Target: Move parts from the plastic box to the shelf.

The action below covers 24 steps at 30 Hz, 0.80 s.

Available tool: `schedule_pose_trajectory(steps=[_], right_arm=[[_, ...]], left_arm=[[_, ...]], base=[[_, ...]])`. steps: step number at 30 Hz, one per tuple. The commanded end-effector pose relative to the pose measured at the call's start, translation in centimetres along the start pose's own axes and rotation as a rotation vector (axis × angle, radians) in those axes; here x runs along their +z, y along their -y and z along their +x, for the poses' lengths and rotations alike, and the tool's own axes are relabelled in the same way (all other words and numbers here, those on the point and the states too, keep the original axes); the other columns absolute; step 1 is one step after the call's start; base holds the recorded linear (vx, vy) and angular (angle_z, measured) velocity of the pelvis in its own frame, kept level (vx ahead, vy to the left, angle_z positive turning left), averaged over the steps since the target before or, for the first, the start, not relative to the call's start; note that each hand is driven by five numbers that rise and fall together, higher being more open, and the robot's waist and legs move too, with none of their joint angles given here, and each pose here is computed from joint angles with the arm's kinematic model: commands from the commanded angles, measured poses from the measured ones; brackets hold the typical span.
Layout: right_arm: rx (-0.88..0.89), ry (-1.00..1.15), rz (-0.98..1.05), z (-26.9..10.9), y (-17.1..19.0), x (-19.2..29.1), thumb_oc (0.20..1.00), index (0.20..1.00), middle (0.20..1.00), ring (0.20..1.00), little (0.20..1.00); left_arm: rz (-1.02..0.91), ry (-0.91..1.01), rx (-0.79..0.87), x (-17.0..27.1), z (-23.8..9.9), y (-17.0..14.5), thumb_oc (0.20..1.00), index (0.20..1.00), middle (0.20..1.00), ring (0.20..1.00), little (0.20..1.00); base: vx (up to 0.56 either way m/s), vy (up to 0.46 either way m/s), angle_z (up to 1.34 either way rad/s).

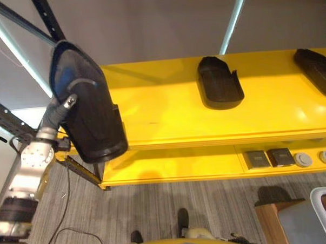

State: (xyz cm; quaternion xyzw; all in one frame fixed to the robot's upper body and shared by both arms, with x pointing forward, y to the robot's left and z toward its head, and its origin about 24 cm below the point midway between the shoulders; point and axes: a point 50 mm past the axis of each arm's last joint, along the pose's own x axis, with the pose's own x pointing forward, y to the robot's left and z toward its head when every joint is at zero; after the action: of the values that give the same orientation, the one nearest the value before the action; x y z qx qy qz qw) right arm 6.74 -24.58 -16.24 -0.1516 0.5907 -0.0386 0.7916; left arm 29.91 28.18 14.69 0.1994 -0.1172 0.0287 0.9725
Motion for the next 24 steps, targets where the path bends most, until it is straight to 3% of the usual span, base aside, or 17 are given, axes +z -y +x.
schedule_pose_trajectory(steps=[1, 6, 16, 24], right_arm=[[0.064, 0.035, -0.049, 0.2, -1.5, 1.6, 1.000, 1.000, 1.000, 1.000, 1.000], [0.072, 0.059, -0.052, 0.3, -1.1, 2.6, 1.000, 1.000, 1.000, 1.000, 1.000], [0.068, 0.111, -0.017, 0.5, -0.6, 4.9, 1.000, 1.000, 1.000, 1.000, 1.000], [0.074, 0.152, 0.025, 0.5, -0.6, 6.9, 1.000, 1.000, 1.000, 1.000, 1.000]], left_arm=[[-0.008, 0.164, 0.066, 4.3, 2.4, -2.4, 0.200, 0.200, 0.200, 0.200, 0.200], [0.052, 0.152, 0.101, 6.2, 5.5, -4.7, 0.200, 0.200, 0.200, 0.200, 0.200], [0.154, 0.125, 0.134, 8.5, 7.8, -6.9, 0.200, 0.200, 0.200, 0.200, 0.200], [0.391, -0.061, 0.137, 8.0, 9.2, -8.8, 0.200, 0.200, 0.200, 0.200, 0.200]], base=[[0.00, 0.004, -0.14], [-0.07, 0.011, -0.12], [-0.03, -0.018, -0.08], [0.01, -0.007, -0.02]])
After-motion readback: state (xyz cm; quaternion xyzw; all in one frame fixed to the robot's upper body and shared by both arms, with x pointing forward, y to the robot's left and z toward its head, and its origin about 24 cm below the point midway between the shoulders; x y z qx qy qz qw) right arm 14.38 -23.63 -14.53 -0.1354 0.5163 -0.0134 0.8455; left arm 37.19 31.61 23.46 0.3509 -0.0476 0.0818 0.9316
